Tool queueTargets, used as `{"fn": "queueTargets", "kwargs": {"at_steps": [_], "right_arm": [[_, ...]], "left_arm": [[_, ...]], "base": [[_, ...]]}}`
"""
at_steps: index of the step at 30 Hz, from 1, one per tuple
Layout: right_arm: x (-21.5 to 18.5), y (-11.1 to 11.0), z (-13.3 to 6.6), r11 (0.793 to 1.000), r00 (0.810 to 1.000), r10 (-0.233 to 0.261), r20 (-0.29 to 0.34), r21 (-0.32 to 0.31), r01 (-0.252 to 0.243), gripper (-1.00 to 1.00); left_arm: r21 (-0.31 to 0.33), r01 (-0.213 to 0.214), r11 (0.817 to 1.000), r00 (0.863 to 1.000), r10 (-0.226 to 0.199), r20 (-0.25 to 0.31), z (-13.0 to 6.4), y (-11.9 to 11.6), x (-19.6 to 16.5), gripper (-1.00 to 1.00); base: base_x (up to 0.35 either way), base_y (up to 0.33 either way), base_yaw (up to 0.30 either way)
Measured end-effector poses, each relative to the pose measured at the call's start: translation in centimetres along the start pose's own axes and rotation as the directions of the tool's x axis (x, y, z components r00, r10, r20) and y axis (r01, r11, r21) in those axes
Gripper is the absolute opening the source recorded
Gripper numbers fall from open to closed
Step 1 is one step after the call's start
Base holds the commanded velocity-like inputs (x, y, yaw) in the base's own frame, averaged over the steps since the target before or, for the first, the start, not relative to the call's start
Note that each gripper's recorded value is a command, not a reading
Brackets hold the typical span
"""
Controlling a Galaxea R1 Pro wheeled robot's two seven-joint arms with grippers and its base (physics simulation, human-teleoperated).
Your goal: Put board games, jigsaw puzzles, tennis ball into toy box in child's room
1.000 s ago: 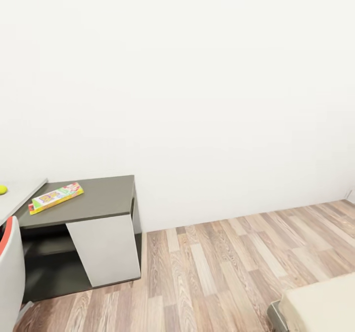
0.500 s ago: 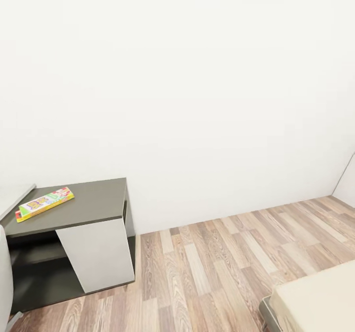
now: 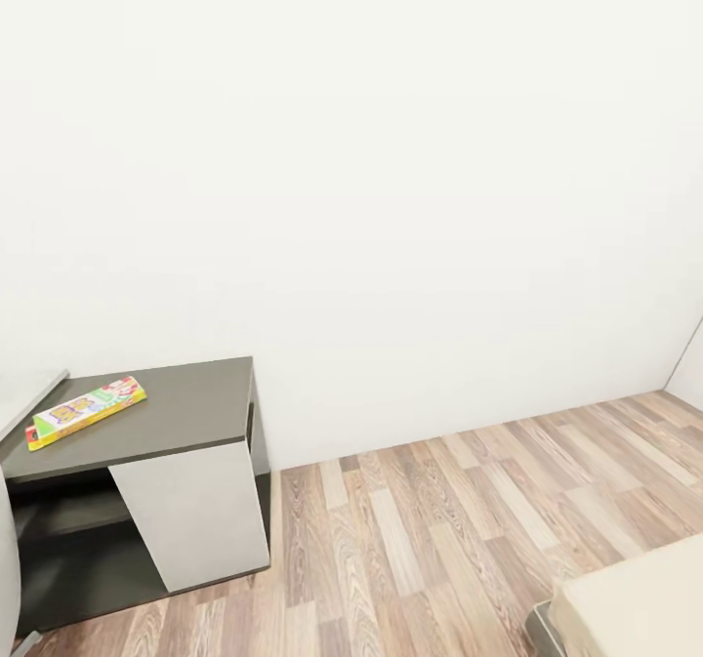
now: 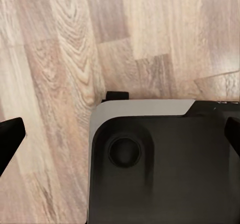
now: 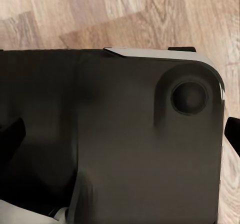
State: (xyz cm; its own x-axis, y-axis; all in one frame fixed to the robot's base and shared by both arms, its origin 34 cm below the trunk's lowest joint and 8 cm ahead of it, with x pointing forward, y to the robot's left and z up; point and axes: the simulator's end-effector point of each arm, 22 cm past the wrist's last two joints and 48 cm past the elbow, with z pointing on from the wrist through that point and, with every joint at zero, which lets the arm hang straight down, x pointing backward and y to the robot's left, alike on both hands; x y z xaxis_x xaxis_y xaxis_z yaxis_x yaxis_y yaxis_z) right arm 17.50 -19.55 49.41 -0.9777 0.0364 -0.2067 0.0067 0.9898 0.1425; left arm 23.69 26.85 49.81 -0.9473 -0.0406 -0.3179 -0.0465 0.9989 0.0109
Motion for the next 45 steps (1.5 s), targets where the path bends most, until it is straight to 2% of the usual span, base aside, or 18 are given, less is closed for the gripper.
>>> {"fn": "queueTargets", "kwargs": {"at_steps": [17, 45], "right_arm": [[0.00, 0.01, 0.00, 1.000, 1.000, 0.000, 0.000, 0.000, 0.000, 1.00], [0.01, 0.01, 0.01, 1.000, 1.000, 0.000, 0.000, 0.000, 0.000, 1.00]], "left_arm": [[0.002, -0.001, 1.000, 1.000, 0.001, 0.002, 0.01, -0.11, -0.04, 1.00], [0.002, -0.002, 1.000, 1.000, 0.002, 0.002, 0.01, -0.14, -0.05, 1.00]], "base": [[0.240, 0.104, -0.042], [0.106, 0.013, -0.264]]}}
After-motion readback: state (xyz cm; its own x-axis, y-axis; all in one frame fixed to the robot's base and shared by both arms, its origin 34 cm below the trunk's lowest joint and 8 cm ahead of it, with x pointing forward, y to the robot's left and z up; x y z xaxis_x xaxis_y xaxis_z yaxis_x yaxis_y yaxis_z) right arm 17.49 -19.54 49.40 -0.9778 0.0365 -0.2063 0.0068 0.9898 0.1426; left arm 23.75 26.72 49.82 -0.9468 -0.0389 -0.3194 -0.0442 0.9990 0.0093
